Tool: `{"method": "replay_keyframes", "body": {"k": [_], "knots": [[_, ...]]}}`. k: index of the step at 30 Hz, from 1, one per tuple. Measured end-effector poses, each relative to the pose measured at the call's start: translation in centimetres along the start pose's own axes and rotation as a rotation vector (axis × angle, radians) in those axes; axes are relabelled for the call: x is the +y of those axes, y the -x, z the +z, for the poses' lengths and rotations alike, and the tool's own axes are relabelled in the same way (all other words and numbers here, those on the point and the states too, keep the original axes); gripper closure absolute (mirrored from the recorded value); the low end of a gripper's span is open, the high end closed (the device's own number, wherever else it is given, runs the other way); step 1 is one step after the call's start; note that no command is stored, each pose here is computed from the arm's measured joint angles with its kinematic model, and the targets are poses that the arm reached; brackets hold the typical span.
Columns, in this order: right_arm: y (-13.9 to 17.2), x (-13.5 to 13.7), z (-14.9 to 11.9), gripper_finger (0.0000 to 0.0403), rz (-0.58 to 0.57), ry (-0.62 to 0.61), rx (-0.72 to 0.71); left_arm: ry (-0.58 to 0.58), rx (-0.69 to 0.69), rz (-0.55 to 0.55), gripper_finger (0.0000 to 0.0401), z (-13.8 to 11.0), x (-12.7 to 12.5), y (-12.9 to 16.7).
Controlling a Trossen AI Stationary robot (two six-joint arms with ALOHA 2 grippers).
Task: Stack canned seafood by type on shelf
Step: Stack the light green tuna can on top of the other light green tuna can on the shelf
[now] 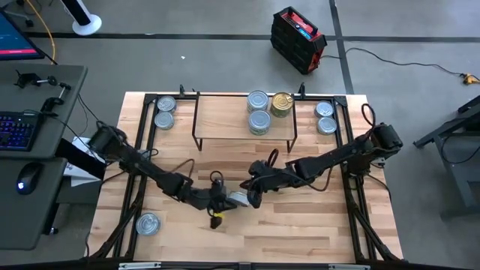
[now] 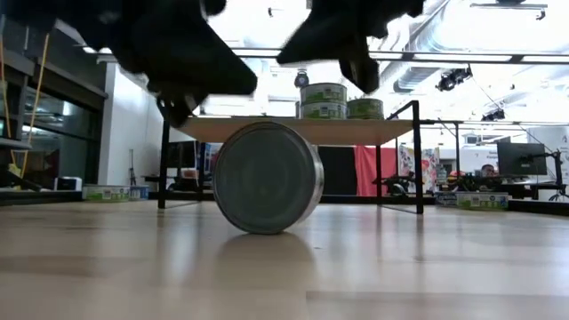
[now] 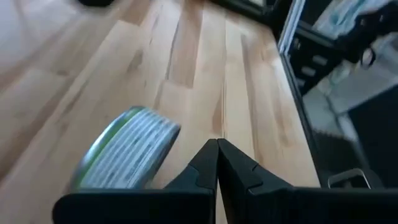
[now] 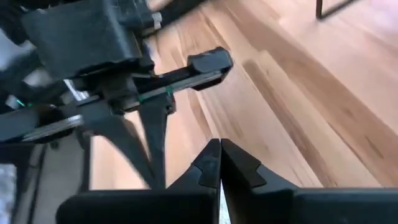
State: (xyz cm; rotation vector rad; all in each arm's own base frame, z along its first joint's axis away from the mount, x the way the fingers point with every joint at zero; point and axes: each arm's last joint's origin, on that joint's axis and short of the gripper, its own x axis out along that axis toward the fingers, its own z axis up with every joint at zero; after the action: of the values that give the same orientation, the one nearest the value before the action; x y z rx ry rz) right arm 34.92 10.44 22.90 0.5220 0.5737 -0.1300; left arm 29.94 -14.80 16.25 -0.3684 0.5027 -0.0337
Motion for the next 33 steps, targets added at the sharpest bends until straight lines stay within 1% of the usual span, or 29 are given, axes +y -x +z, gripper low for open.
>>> {"method": "replay_keyframes", "body": {"k": [2, 5, 7, 9, 13, 16, 18, 20, 24, 27, 30, 33], "knots": [[0.1, 0.4, 0.5, 0.0402, 0.044, -0.035, -0.037, -0.024, 0.025, 0.02, 0.0401, 0.8, 0.0, 1.4], [-0.6, 0.8, 0.6, 0.039, 0.167, -0.085, -0.008, -0.032, 0.026, 0.049, 0.0401, 2.4, 0.0, 4.0], [-1.2, 1.0, 0.4, 0.0367, 0.192, -0.096, 0.05, -0.021, 0.012, 0.07, 0.0401, 3.2, 0.0, 5.8], [-2.0, 1.5, 0.5, 0.0335, 0.197, -0.063, 0.099, -0.011, -0.01, 0.087, 0.0401, 3.9, -0.1, 7.2], [-3.2, 2.3, 0.9, 0.0256, 0.148, 0.115, 0.187, 0.013, -0.069, 0.111, 0.0401, 4.9, -0.1, 9.3], [-4.1, 2.2, 0.6, 0.0202, 0.038, 0.244, 0.287, 0.023, -0.102, 0.135, 0.0401, 5.3, 0.0, 9.8], [-4.6, 2.1, 0.4, 0.0174, -0.029, 0.294, 0.332, 0.035, -0.117, 0.154, 0.0401, 5.3, 0.1, 9.9], [-5.0, 2.0, 0.3, 0.0155, -0.083, 0.314, 0.362, 0.063, -0.121, 0.157, 0.0401, 5.4, 0.1, 9.9], [-5.3, 1.8, 0.0, 0.0143, -0.127, 0.292, 0.374, 0.107, -0.126, 0.155, 0.0401, 5.4, 0.1, 9.9], [-5.3, 1.8, 0.1, 0.0142, -0.131, 0.267, 0.369, 0.111, -0.129, 0.154, 0.0401, 5.4, 0.1, 9.9], [-5.3, 1.8, 0.0, 0.0141, -0.128, 0.267, 0.379, 0.115, -0.141, 0.145, 0.0401, 5.5, 0.0, 9.9], [-5.5, 1.4, -0.6, 0.0141, -0.129, 0.264, 0.381, 0.119, -0.154, 0.136, 0.0401, 5.7, -0.1, 9.9]]}}
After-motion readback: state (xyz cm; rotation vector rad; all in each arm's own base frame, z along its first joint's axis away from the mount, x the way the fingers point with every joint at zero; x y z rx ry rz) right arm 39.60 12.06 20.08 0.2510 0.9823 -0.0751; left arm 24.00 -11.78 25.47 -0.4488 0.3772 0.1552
